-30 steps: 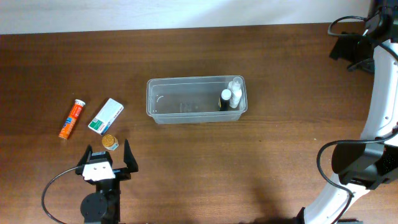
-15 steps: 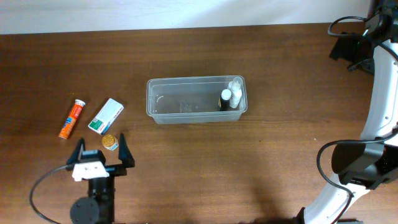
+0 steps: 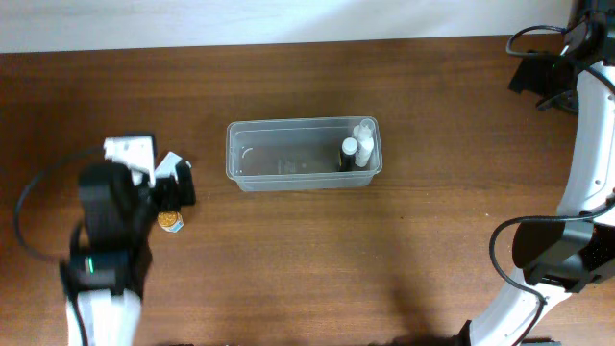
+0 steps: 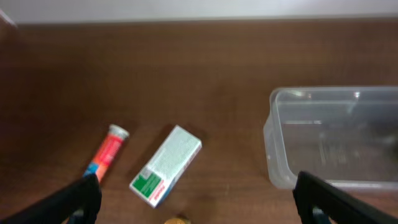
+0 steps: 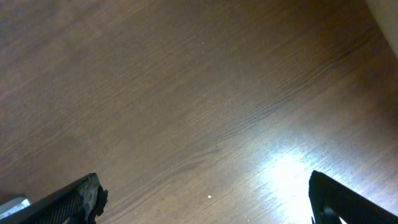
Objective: Pack container
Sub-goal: 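Reach the left gripper down onto the white-green Panadol box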
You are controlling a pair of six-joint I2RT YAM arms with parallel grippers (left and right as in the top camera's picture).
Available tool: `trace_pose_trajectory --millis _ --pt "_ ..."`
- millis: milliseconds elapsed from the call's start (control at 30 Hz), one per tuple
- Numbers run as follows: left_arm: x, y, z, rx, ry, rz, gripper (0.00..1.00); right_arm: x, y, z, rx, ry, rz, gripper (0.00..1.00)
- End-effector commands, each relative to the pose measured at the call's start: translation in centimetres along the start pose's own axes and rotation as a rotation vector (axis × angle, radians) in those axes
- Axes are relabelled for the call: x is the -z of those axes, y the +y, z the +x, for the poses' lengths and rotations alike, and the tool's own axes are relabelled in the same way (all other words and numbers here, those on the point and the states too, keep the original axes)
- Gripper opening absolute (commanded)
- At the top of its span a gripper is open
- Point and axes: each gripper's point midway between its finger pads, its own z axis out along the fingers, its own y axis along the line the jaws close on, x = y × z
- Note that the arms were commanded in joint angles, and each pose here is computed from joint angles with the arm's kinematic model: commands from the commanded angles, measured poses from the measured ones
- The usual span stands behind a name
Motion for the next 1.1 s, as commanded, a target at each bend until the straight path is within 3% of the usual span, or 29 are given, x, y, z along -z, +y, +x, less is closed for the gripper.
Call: trace_pose_trajectory --millis 0,333,533,800,1067 --pt "-2.4 -1.4 -1.2 -0.067 0.090 0.119 0.99 0.2 -0.4 -0.3 -0.014 -0.013 0.013 0.98" --pt "-9.4 -1.7 2.2 -0.111 0.280 0.158 1.00 0.2 -0.4 -0.3 -0.014 -0.013 0.014 0.98" --pt "-11.3 0.9 2.2 -0.135 0.279 0.016 0.99 0.2 -0.4 -0.3 -0.014 -0.013 0.013 0.98" --pt "-12.0 1.2 2.0 -0.296 0.265 0.027 0.99 0.2 -0.4 -0.3 -0.014 -0.013 0.013 0.98" --pt "-15.3 1.0 6.6 -0.305 0.407 0.062 0.99 0.2 -0.4 -0.3 -0.014 -0.013 0.013 0.98"
